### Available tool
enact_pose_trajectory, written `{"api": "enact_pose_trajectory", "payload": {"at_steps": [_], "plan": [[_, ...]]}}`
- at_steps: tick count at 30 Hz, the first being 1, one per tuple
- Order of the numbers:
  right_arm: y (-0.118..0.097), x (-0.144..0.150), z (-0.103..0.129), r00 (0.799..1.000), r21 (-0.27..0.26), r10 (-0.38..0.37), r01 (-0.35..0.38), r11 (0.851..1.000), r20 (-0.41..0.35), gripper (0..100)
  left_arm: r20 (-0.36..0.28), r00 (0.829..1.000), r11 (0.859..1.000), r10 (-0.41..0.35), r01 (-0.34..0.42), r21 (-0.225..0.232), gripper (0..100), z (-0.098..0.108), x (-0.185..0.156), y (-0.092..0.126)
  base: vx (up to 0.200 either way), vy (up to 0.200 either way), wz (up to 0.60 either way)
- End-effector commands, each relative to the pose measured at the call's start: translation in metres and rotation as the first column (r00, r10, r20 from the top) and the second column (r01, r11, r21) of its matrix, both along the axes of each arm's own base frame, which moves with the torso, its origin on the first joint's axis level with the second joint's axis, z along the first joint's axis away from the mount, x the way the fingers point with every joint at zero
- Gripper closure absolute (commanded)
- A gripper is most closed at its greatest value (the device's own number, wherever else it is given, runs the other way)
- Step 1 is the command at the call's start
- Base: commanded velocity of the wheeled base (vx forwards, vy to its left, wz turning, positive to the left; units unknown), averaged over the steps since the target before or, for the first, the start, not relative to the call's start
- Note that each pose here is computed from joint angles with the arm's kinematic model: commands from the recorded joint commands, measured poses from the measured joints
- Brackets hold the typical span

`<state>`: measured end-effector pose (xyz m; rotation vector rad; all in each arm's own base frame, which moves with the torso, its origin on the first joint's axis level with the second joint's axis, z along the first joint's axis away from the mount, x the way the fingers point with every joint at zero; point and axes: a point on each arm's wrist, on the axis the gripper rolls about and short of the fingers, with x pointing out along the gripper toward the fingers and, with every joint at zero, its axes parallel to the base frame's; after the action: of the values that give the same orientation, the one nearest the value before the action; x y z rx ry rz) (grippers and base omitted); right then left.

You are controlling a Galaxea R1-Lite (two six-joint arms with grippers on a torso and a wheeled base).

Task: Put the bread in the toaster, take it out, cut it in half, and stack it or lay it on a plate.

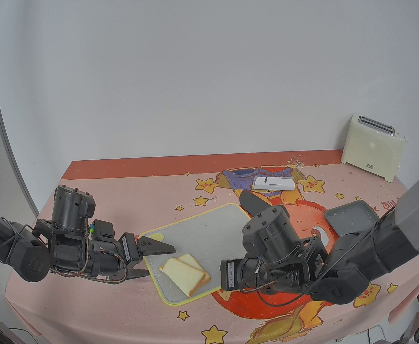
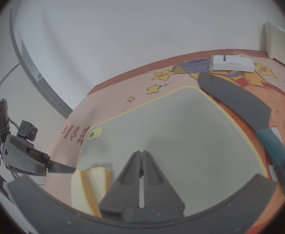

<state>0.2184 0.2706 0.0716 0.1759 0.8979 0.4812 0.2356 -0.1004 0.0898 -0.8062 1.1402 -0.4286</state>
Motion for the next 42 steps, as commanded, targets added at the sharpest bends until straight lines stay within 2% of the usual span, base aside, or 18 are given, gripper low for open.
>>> {"api": "enact_pose_trajectory", "payload": {"at_steps": [1,12,16,25,32,36,42], "plan": [[0.005,0.000,-0.002,1.000,0.000,0.009,-0.009,1.000,0.000,100,-0.014,1.000,1.000,-0.002,0.002,0.005,0,-0.002,0.000,0.000,0.000,0.000,0.00],[0.020,-0.002,0.001,0.999,0.019,0.039,-0.039,0.999,0.015,100,-0.006,1.000,1.000,0.000,0.000,-0.004,0,0.001,0.000,0.000,0.000,0.000,0.00],[0.030,-0.006,-0.009,0.998,0.004,0.060,-0.060,0.998,0.003,100,-0.009,1.000,1.000,-0.002,0.002,-0.006,0,0.001,-0.001,0.000,0.000,0.000,0.00],[0.041,-0.003,-0.002,0.997,0.036,0.070,-0.071,0.997,0.029,100,-0.011,1.000,1.000,-0.002,0.002,-0.003,0,0.000,-0.002,0.001,0.000,0.000,0.00],[0.063,-0.011,-0.006,0.993,0.048,0.115,-0.117,0.992,0.036,100,-0.011,1.000,1.000,-0.004,0.004,-0.003,0,0.000,-0.002,0.000,0.000,0.000,0.00],[0.070,-0.008,-0.009,0.993,0.051,0.112,-0.114,0.992,0.046,100,-0.011,1.000,1.000,-0.004,0.004,-0.003,0,0.000,-0.002,0.000,0.000,0.000,0.00],[0.066,-0.004,-0.005,0.996,0.067,0.080,-0.082,0.994,0.042,100,-0.011,1.000,1.000,-0.002,0.002,-0.003,0,0.000,-0.002,0.001,0.000,0.000,0.00]]}}
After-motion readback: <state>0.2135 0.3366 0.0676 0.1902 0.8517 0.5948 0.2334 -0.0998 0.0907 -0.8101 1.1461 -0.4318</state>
